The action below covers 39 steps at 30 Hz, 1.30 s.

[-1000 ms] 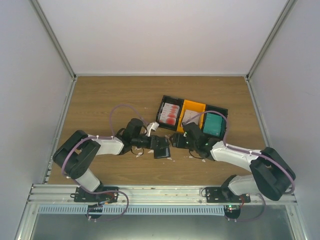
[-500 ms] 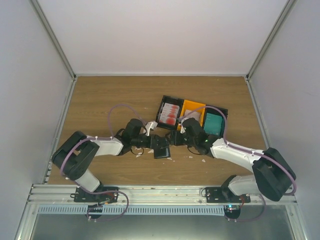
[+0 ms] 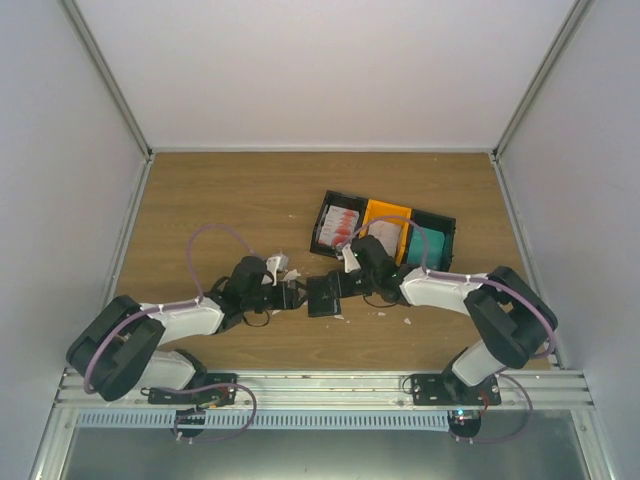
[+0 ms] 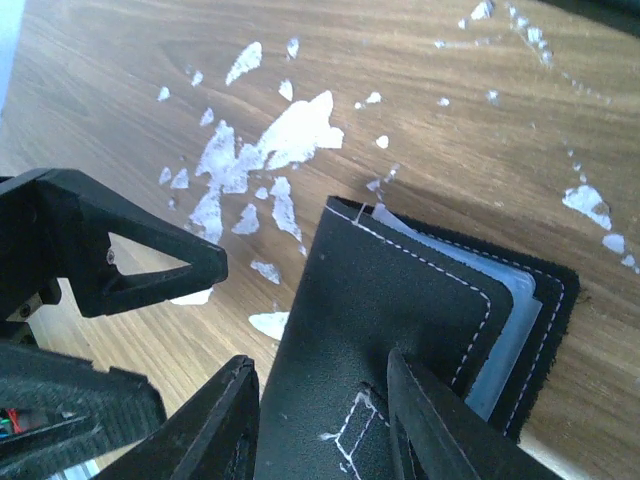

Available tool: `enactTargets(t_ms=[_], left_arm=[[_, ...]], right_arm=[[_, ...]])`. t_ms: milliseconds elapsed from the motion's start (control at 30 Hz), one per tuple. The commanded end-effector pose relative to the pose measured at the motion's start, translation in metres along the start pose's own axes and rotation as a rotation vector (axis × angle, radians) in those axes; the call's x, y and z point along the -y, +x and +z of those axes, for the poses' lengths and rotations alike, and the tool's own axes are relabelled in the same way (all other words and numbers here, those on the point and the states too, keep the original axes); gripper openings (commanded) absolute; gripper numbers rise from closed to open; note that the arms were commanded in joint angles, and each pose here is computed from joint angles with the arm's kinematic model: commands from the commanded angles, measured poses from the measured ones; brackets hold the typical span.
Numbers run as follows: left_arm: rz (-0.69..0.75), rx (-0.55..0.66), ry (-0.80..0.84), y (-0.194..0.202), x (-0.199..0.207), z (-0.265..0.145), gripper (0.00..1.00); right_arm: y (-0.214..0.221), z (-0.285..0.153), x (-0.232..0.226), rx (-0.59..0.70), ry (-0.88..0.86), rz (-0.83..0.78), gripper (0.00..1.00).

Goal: Put the credit cards into the card holder
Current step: Close the card holder at the center of the board, then turn over the card holder at the center of the board.

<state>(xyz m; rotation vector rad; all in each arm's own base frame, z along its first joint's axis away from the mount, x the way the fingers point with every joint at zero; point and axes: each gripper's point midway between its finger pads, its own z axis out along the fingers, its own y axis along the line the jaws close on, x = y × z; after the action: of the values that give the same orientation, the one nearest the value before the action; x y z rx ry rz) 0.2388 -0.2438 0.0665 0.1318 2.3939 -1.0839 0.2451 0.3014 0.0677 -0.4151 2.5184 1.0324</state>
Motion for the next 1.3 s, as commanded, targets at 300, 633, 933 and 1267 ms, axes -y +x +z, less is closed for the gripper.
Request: enactTargets(t_ms=[300, 633, 933, 1267], left_arm=[[-0.158, -0.12, 0.089, 0.024, -0.01, 0.02, 0.6], [-0.193, -0.208, 0.158, 0.031, -0.008, 0.039, 0.46], [-0.185, -0.214, 0.185, 0.025, -0.01, 0.049, 0.16], [0.047, -0.071, 0.147, -0.014, 0.012, 0.016, 0.0]], right_arm=[[0.016, 0.011, 0.045, -0.076, 0.208, 0.024, 0.43], [0.031, 0.02, 0.056, -0.119, 0.214, 0.048, 0.43], [0.02, 0.015, 0.041, -0.076, 0.14, 0.031, 0.45], [-0.022, -0.032, -0.011, 0.108, 0.001, -0.008, 0.46]])
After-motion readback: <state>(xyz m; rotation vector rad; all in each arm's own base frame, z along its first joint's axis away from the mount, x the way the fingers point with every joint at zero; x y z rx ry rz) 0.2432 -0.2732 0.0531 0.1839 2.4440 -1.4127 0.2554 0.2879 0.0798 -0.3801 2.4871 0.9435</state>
